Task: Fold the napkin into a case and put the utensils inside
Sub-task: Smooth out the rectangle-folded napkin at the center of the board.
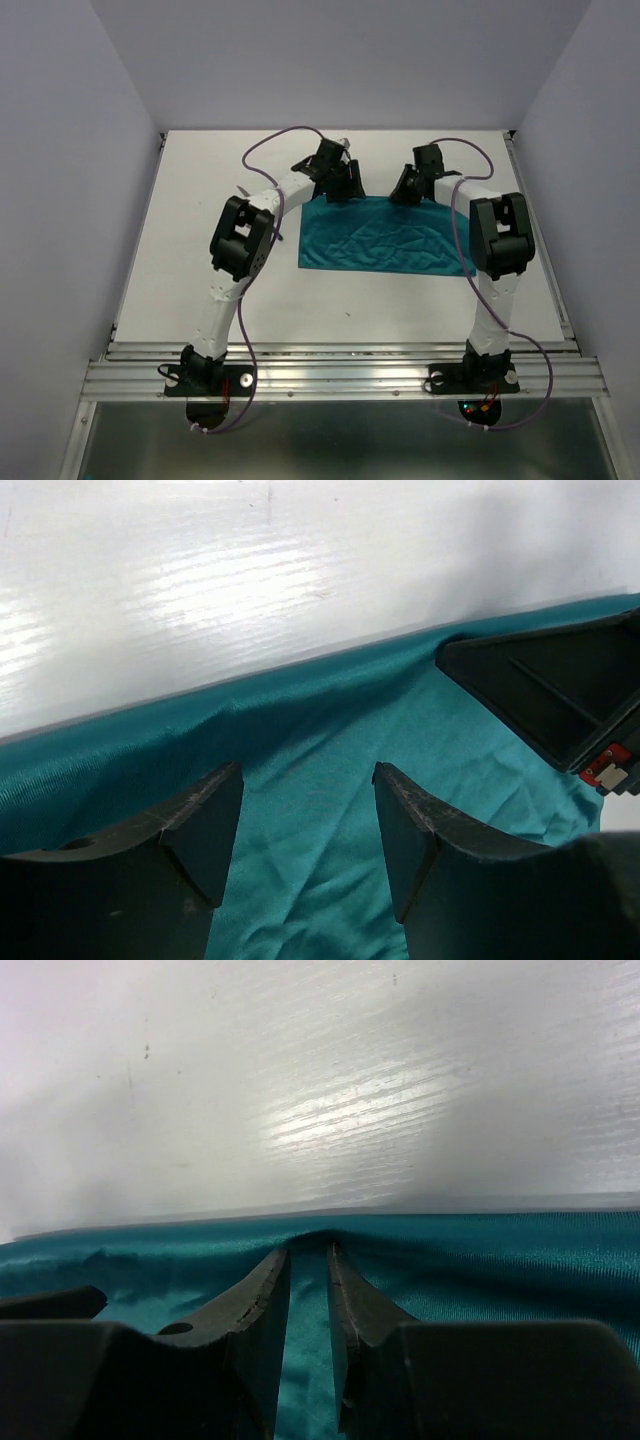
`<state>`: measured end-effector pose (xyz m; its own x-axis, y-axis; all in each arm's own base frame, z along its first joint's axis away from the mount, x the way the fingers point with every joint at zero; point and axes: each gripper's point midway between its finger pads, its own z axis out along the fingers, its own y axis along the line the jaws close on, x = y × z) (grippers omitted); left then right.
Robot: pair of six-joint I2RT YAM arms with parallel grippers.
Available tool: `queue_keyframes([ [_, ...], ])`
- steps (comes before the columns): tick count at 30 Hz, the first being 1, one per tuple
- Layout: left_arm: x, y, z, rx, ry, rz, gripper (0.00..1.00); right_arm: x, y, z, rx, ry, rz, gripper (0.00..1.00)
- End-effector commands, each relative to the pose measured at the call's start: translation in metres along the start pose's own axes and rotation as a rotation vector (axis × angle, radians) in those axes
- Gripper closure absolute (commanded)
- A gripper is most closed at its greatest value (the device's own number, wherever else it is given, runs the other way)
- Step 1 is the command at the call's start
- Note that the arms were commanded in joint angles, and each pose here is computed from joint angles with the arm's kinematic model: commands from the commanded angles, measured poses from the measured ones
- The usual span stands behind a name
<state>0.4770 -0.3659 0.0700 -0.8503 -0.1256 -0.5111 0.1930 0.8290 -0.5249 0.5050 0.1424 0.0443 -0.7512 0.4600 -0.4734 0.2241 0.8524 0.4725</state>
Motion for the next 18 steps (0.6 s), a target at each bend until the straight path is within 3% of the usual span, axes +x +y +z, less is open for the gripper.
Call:
queue_keyframes([
  [1,-0.036,-0.016,-0.006,0.067,-0.081,-0.008,0.34,-0.022,0.01,0.003,-0.009,-0.055,-0.009,0.73],
  [13,-0.007,0.055,0.004,-0.067,-0.02,-0.047,0.35,-0.032,-0.039,-0.006,0.119,-0.085,-0.01,0.72],
  [18,-0.005,0.064,0.001,-0.086,-0.018,-0.046,0.35,-0.04,-0.073,-0.019,0.175,-0.103,0.016,0.72],
])
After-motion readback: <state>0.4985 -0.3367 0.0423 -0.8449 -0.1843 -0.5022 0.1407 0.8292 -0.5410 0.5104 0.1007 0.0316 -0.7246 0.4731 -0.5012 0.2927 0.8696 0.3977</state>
